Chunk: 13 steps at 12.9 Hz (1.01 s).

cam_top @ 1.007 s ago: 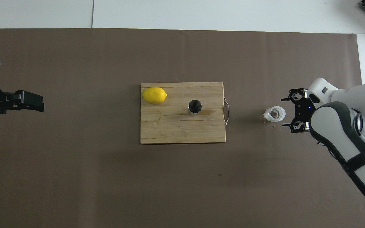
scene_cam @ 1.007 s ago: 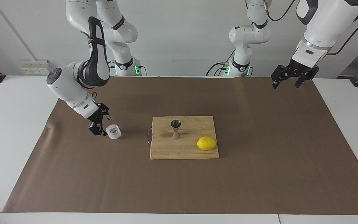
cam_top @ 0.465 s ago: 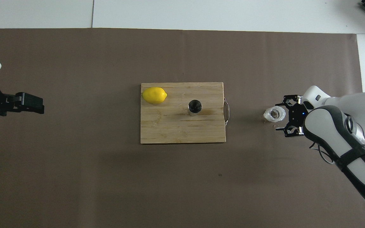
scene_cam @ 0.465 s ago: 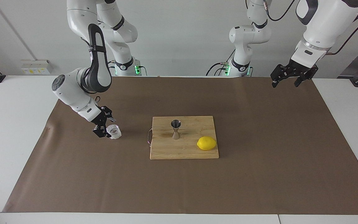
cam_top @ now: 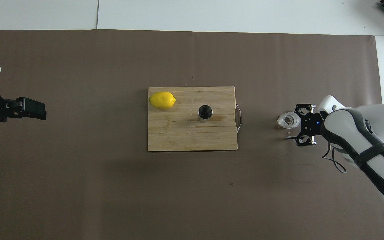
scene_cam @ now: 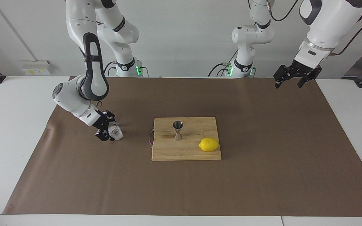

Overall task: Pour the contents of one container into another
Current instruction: 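Close the right gripper on the white cup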

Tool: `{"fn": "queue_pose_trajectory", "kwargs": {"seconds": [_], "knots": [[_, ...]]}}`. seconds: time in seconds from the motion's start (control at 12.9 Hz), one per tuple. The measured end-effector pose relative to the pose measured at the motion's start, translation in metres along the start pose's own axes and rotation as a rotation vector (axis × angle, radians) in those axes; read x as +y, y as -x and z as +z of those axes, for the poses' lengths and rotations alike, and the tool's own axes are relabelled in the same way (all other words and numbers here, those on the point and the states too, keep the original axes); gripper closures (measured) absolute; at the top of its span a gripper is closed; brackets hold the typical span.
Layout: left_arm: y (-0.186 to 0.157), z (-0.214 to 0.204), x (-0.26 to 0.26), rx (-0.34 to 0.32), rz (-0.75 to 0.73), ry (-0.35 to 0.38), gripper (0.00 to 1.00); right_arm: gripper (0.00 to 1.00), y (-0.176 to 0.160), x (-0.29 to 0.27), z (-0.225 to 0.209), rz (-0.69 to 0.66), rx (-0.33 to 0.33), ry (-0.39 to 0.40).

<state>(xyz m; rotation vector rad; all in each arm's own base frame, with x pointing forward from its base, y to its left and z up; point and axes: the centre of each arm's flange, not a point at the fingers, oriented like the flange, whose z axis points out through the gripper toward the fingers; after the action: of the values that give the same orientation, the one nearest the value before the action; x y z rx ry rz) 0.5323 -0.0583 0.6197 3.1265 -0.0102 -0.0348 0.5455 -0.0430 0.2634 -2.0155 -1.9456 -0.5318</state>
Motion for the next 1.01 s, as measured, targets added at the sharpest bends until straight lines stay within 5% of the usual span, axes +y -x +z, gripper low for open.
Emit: {"fn": "queue_pose_trajectory", "kwargs": {"seconds": [0.39, 0.54, 0.62, 0.77, 1.01], "knots": [[0.0002, -0.0002, -0.0001, 0.000, 0.000, 0.000, 0.00, 0.05, -0.0025, 0.0005, 0.0008, 0.014, 0.018, 0.010], [0.0002, -0.0003, -0.0001, 0.000, 0.000, 0.000, 0.00, 0.23, -0.0063, 0.0012, 0.0022, 0.034, 0.042, 0.022], [0.0002, -0.0003, -0.0001, 0.001, 0.000, 0.000, 0.00, 0.24, -0.0072, 0.0013, 0.0025, 0.040, 0.048, 0.025], [0.0002, -0.0002, -0.0001, 0.000, 0.000, 0.000, 0.00, 0.48, -0.0076, 0.0016, 0.0018, 0.045, 0.053, 0.029], [0.0002, -0.0003, -0.0001, 0.000, 0.000, 0.000, 0.00, 0.50, -0.0087, 0.0028, 0.0004, 0.049, 0.058, 0.036]]}}
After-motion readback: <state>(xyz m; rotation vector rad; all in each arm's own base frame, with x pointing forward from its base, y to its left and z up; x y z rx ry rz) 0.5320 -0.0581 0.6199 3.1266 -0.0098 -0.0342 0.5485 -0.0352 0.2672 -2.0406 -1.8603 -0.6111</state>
